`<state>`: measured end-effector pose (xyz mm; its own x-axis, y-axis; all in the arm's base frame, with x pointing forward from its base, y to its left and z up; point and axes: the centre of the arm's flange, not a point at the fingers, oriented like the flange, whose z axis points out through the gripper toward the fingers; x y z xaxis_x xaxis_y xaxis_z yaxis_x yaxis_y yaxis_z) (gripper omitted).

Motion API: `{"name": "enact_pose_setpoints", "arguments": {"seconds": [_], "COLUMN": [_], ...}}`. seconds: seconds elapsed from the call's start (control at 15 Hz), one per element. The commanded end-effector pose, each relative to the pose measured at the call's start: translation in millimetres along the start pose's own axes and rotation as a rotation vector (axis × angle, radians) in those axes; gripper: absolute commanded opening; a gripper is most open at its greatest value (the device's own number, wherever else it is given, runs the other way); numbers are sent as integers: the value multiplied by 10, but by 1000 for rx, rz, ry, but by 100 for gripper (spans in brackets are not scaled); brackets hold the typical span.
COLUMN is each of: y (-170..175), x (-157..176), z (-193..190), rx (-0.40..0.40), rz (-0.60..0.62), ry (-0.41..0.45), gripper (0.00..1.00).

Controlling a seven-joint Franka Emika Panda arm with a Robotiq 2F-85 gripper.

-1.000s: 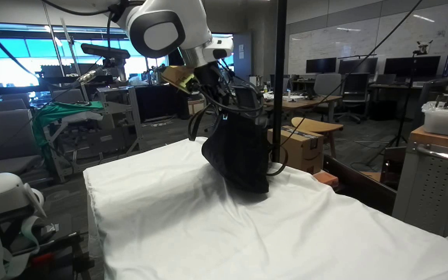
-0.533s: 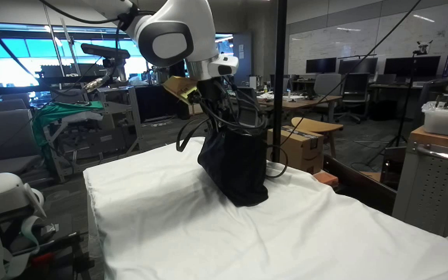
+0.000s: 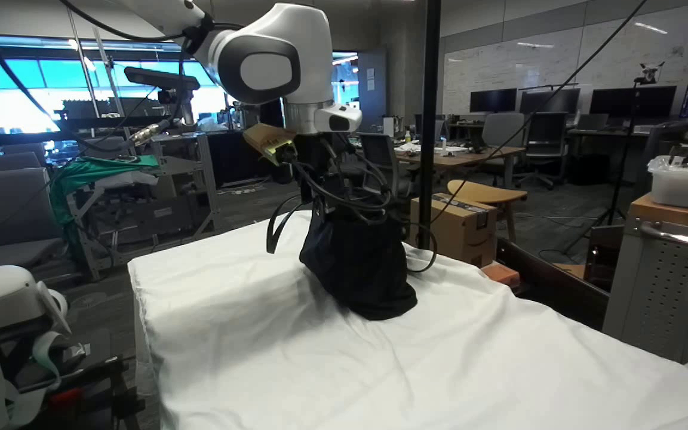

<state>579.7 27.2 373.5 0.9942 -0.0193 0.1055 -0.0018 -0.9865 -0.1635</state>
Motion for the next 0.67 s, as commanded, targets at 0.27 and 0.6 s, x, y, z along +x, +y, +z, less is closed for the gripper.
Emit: {"name": "enact_pose_setpoints", "arguments": {"seconds": [0.27, 0.6], "y": [-56, -85], "x": [-256, -376], "z": [24, 13], "rx": [-69, -109], "rz": [59, 105], "ry": [-215, -262], "gripper": [100, 100]}}
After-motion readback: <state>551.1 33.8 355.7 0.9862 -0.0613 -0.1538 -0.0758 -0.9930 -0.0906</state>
